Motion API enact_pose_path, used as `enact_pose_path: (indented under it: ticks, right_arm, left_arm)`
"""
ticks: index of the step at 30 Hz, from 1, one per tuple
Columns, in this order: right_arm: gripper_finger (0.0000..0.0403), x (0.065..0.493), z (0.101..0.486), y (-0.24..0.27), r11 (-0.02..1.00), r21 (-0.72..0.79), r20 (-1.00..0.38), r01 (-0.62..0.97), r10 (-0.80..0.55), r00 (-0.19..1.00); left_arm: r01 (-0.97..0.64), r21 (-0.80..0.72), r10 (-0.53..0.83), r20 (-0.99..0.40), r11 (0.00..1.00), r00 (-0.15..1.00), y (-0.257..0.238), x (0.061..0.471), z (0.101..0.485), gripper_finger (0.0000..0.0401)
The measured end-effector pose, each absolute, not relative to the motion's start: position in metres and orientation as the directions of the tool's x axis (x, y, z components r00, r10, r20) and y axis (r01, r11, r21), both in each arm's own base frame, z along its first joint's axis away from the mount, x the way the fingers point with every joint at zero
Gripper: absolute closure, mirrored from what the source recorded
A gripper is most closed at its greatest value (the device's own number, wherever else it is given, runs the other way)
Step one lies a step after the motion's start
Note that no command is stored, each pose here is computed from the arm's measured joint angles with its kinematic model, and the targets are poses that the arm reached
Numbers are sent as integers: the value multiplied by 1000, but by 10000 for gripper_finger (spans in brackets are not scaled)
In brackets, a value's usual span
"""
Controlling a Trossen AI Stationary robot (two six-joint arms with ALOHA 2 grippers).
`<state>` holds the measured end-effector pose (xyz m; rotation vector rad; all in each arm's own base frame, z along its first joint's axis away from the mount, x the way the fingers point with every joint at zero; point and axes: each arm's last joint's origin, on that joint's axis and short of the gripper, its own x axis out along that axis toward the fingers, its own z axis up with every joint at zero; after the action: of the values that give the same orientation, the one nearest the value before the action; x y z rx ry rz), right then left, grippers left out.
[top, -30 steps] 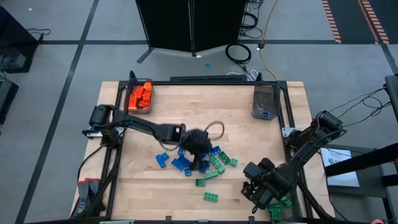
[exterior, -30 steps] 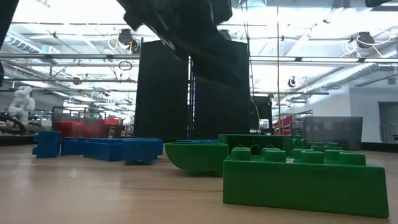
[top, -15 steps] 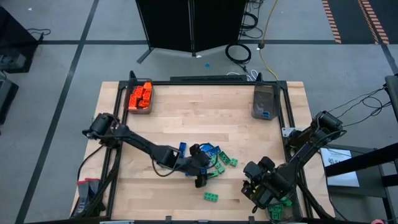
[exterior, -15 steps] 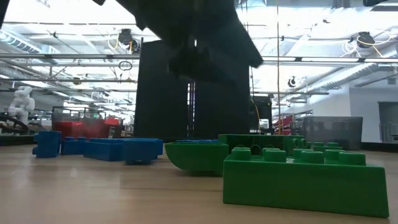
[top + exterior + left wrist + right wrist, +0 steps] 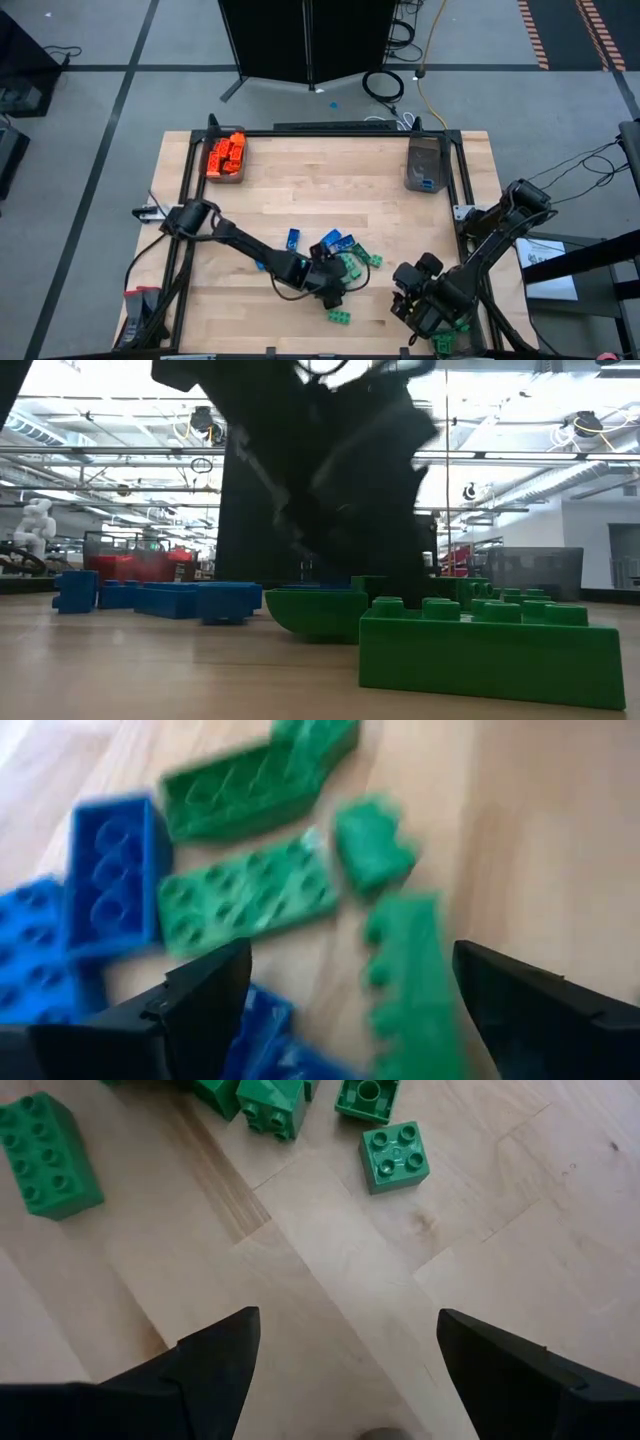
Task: Sort blocks
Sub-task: Put the green game piece into the bottom right black bin
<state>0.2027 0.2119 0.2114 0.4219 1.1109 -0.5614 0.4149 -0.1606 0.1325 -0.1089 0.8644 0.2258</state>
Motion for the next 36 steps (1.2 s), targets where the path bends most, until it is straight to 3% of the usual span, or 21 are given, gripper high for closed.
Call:
enact_pose_path:
  ticks: [4,7,16,27,36]
  right_arm:
    - [103,201,211,214,791,47,-920,610,-204,335]
    - [103,200,211,215,793,44,-920,607,-205,335]
    - [103,202,213,212,751,69,-873,657,-273,404]
    - [103,214,222,213,715,216,-611,665,-432,663]
    - [103,222,273,216,808,257,-257,530,-471,844]
  left_arm:
    - [-222,-17,121,-795,975,594,-160,415,120,67]
    - [-210,-32,101,-799,977,593,-162,415,119,104]
    - [-228,-64,88,-796,972,599,-159,415,128,318]
    - [-267,-150,115,-634,952,765,-145,403,223,322]
    - [-295,-187,199,-406,937,892,-139,379,301,322]
